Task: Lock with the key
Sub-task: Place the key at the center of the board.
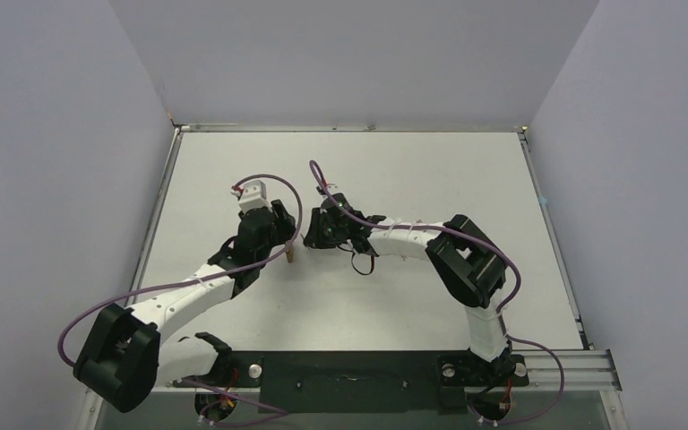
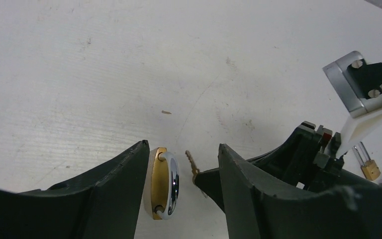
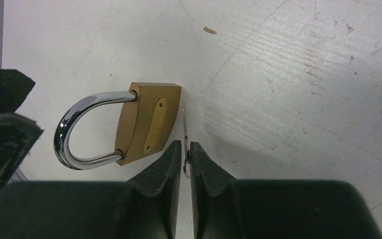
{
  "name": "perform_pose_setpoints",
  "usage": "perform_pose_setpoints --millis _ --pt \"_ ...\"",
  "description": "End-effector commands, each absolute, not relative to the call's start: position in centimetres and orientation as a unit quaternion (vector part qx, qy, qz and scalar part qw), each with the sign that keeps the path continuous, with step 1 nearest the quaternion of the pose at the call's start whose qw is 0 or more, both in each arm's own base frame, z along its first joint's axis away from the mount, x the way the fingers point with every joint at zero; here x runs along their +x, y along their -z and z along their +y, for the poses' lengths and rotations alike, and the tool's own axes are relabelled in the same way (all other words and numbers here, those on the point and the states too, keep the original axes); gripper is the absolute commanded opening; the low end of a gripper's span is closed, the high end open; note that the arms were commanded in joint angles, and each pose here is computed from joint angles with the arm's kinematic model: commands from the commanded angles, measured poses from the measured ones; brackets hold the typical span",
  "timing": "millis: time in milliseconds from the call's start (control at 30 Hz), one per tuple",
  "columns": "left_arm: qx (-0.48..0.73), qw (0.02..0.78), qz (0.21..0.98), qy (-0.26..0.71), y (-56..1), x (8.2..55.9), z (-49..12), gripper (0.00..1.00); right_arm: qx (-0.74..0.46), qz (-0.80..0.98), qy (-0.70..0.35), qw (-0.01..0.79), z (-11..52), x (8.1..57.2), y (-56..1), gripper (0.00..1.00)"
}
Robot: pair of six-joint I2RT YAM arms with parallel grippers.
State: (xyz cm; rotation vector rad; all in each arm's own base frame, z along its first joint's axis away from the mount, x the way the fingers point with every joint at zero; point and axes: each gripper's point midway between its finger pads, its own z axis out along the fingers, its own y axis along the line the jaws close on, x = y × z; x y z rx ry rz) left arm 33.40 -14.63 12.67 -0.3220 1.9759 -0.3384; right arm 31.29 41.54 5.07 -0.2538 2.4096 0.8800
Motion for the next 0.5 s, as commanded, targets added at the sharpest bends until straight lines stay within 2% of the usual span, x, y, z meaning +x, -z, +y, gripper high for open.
perform_pose_setpoints --millis 0,200,467 --pt "-0.139 0.561 0.799 0.169 -17.9 34.2 -14.9 0.53 -0.092 0.873 -0.368 0.306 42.7 31.5 -8.3 0.18" --pt "-0.117 0.564 0.796 0.185 -22.1 34.1 -15.7 0.55 -0.092 0.862 -0.388 0.315 42.7 31.2 -10.5 0.46" --pt "-0.066 0.553 0.801 0.220 -26.3 33.1 -17.4 0.56 -0.076 0.839 -0.395 0.368 39.6 31.7 -16.7 0.60"
